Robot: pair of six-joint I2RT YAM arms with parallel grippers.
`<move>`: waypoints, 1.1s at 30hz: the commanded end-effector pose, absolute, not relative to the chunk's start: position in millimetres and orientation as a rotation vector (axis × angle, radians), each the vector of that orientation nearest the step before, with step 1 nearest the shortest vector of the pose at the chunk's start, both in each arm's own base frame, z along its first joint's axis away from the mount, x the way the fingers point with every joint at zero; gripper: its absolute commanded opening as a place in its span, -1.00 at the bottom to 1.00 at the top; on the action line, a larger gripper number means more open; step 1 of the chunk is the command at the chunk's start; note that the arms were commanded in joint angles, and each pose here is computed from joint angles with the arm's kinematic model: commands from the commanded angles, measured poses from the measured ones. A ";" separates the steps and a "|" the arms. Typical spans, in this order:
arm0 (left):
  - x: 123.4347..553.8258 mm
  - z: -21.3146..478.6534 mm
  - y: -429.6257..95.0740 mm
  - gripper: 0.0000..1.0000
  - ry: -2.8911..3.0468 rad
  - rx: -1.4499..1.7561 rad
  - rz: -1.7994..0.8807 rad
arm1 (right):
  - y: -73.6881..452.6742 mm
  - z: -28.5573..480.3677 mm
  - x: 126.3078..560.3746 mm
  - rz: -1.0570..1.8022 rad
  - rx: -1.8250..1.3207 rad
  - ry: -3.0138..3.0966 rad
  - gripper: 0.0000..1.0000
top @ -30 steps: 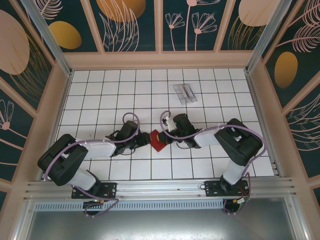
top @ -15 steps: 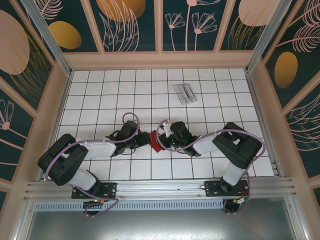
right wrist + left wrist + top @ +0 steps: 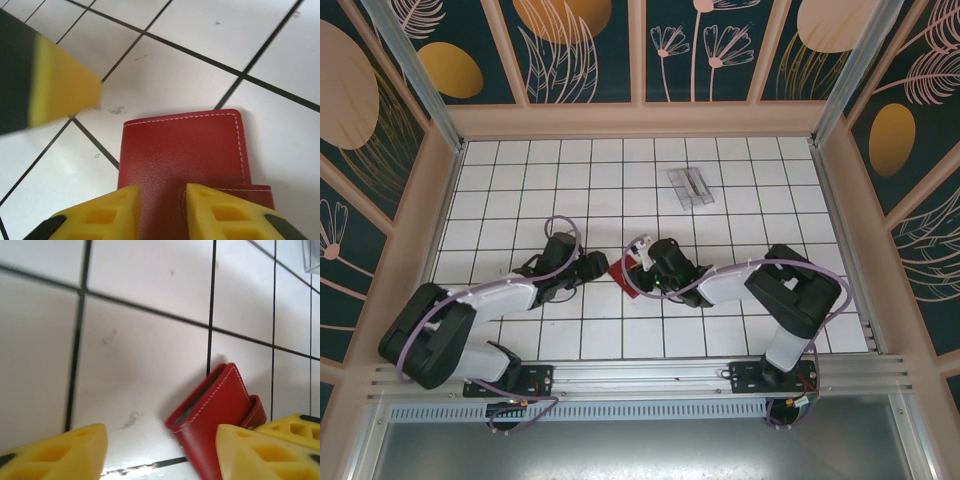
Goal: Put the credit cards into the card holder
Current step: Close the button on the card holder, then reset both arms
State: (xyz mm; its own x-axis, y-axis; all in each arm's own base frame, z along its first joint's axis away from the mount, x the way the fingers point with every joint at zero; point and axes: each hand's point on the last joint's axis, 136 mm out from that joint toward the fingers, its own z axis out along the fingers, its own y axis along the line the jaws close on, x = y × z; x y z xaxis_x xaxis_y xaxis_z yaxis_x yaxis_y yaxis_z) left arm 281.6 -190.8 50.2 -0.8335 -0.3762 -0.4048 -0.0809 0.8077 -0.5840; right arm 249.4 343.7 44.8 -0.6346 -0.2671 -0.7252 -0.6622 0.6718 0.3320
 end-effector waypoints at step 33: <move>308.3 211.8 -67.2 0.97 1.587 0.126 0.156 | 42.4 268.3 317.0 0.244 0.059 1.534 0.98</move>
State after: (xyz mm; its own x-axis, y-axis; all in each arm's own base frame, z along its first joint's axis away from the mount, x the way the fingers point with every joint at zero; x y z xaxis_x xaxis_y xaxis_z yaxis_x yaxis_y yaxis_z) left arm 304.5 -66.9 172.0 -0.2261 0.1400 -0.9640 -0.0224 0.9886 0.1489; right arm 322.1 42.1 287.5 -0.0156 0.2686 -0.9631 -0.0625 0.9611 0.2691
